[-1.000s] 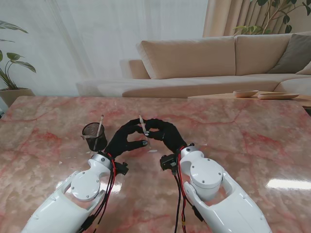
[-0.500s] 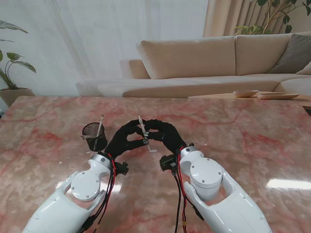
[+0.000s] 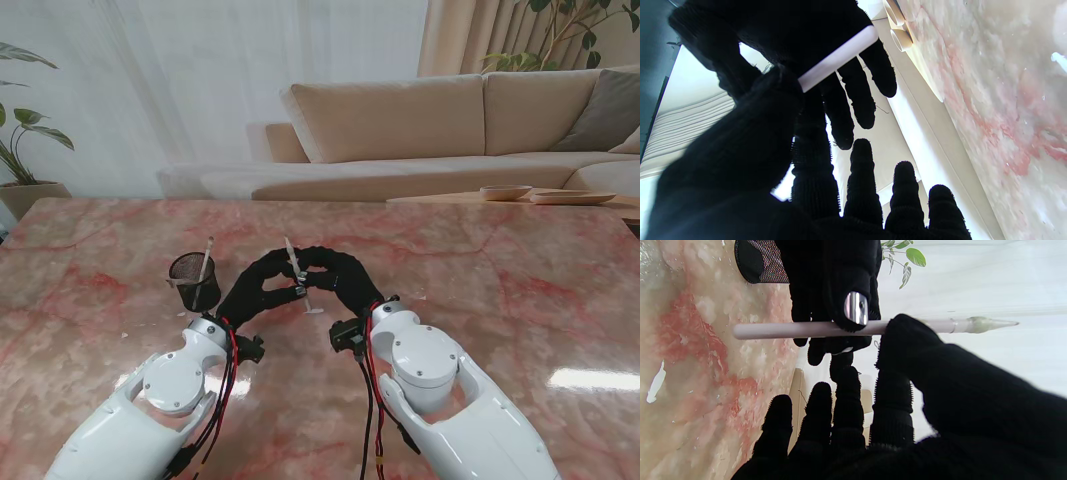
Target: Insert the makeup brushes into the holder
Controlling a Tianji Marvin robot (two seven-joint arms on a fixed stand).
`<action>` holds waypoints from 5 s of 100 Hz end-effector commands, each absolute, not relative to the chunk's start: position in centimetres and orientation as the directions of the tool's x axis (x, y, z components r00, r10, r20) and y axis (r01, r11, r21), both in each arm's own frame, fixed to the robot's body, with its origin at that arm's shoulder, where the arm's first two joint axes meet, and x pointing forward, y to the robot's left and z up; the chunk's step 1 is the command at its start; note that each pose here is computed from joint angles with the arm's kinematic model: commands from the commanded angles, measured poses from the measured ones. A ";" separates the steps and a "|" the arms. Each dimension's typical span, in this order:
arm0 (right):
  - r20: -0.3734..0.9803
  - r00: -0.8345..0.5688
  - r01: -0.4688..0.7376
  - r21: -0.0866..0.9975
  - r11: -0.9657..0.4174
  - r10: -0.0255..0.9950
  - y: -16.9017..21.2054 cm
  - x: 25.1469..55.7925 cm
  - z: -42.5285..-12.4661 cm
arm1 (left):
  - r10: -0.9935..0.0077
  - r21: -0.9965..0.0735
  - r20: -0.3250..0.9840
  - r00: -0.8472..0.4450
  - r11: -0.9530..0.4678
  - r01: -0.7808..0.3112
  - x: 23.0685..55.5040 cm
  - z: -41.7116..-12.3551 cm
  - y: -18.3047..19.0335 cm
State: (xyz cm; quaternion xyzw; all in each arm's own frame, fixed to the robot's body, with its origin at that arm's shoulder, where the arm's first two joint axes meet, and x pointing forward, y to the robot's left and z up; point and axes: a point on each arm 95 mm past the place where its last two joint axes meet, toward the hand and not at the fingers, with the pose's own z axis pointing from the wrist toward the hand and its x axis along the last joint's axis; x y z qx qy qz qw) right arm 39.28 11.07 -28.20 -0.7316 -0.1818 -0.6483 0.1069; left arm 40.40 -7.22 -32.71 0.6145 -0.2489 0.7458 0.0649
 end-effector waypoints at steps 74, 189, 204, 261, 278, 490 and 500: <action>0.989 0.085 0.421 0.071 -0.904 0.118 10.7 39.0 -28.7 | -0.236 -0.327 0.932 -0.276 -0.876 -0.355 40.3 -32.2 -6.7; 0.985 0.076 0.488 0.100 -0.867 0.156 9.9 39.3 -29.7 | -0.318 -0.377 0.881 -0.350 -0.919 -0.113 40.1 -28.6 -0.4; 0.984 0.080 0.497 0.101 -0.862 0.161 10.0 39.4 -29.9 | -0.368 -0.413 0.855 -0.366 -0.909 -0.050 40.2 -27.3 2.0; 0.970 0.063 0.527 0.167 -0.833 0.234 9.6 40.1 -30.6 | -0.466 -0.451 0.830 -0.306 -0.884 0.121 40.6 -27.2 8.8; 0.958 0.043 0.525 0.219 -0.822 0.283 8.7 40.0 -30.8 | -0.466 -0.446 0.839 -0.279 -0.885 0.138 41.2 -28.2 9.6; 0.924 0.169 0.560 0.195 -0.805 0.342 7.9 39.8 -32.7 | -0.367 -0.364 0.930 -0.008 -0.924 0.121 48.1 -39.0 9.8; 0.925 0.170 0.560 0.192 -0.806 0.339 7.9 39.8 -32.7 | -0.367 -0.365 0.930 0.004 -0.924 0.117 48.0 -39.3 9.8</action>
